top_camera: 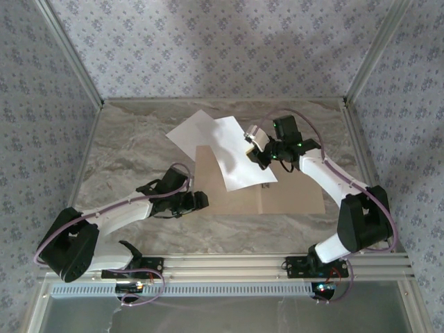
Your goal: Put the files into the folder
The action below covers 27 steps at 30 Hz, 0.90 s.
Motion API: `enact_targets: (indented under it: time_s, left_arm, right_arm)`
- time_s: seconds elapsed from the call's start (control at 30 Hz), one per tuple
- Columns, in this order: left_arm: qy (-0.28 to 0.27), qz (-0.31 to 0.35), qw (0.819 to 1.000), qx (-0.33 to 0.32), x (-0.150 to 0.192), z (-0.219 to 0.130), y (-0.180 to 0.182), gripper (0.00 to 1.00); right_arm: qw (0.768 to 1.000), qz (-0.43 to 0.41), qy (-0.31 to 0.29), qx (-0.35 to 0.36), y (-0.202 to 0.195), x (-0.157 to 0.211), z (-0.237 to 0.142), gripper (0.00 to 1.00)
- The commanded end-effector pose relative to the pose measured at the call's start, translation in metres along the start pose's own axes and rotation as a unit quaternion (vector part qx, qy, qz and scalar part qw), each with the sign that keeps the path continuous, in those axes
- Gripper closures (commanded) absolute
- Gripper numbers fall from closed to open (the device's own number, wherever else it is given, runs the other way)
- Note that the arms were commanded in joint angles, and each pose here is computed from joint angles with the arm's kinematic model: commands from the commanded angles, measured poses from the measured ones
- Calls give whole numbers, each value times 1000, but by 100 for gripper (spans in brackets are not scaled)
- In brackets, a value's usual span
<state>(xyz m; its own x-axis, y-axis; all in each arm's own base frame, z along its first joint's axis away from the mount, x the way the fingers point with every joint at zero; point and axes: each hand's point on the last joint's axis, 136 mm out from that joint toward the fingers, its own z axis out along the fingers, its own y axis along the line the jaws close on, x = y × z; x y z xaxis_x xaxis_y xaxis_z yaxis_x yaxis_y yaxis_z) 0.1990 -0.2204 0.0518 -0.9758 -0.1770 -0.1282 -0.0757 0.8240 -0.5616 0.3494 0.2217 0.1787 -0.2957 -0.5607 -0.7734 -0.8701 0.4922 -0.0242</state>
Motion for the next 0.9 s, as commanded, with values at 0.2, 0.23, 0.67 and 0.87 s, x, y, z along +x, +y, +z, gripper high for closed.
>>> enact_targets:
  time_s: [0.2, 0.23, 0.67, 0.87]
  left_arm:
    - [-5, -1, 1000, 14, -6, -3, -8, 25]
    - [-5, -1, 1000, 14, -6, -2, -8, 25]
    - [0, -3, 1000, 9, -7, 3, -7, 25]
    - [-1, -2, 1000, 10, -8, 2, -8, 25]
  right_arm:
    - [996, 56, 15, -68, 13, 14, -1, 100]
    - [994, 70, 21, -76, 12, 16, 0, 100]
    - [977, 173, 16, -125, -8, 21, 10, 100]
    - [969, 201, 13, -140, -13, 27, 15, 100]
